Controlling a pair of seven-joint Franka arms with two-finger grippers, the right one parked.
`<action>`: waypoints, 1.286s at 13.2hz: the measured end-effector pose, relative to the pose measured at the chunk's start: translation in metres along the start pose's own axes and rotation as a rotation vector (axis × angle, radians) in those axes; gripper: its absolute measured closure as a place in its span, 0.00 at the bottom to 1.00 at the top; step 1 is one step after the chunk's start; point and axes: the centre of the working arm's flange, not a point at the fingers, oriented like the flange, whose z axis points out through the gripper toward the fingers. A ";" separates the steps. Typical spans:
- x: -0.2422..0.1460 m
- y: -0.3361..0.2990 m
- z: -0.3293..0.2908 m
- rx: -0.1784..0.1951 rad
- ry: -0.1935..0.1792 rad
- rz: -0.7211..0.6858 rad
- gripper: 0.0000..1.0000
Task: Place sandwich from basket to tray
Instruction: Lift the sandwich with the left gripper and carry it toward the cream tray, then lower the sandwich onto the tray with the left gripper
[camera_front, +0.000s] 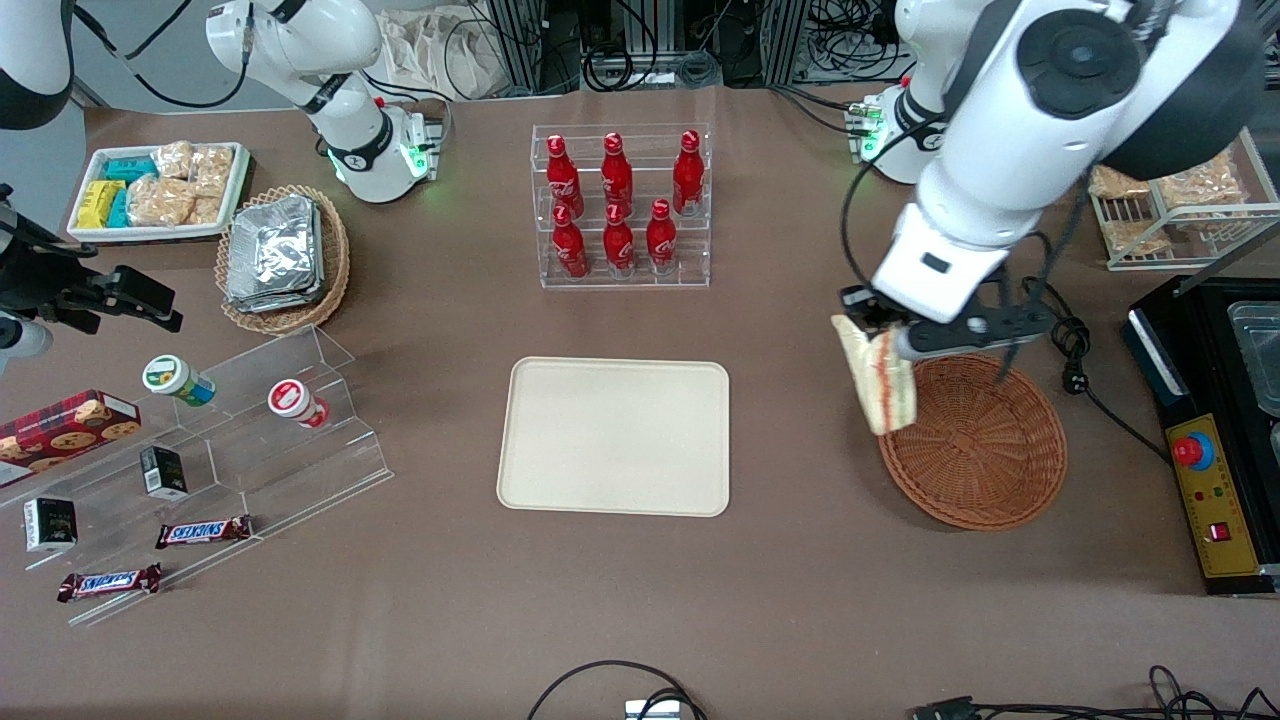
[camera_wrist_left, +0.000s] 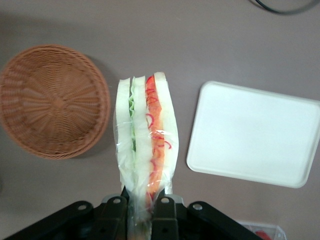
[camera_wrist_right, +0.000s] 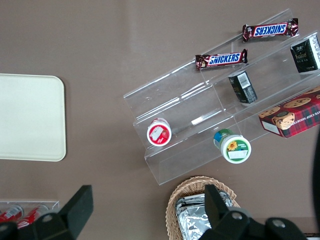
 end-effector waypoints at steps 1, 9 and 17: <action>-0.001 0.016 0.008 -0.022 -0.004 0.034 0.82; -0.006 0.136 0.154 -0.095 0.003 0.206 0.82; 0.001 0.153 0.284 -0.028 0.001 0.238 0.85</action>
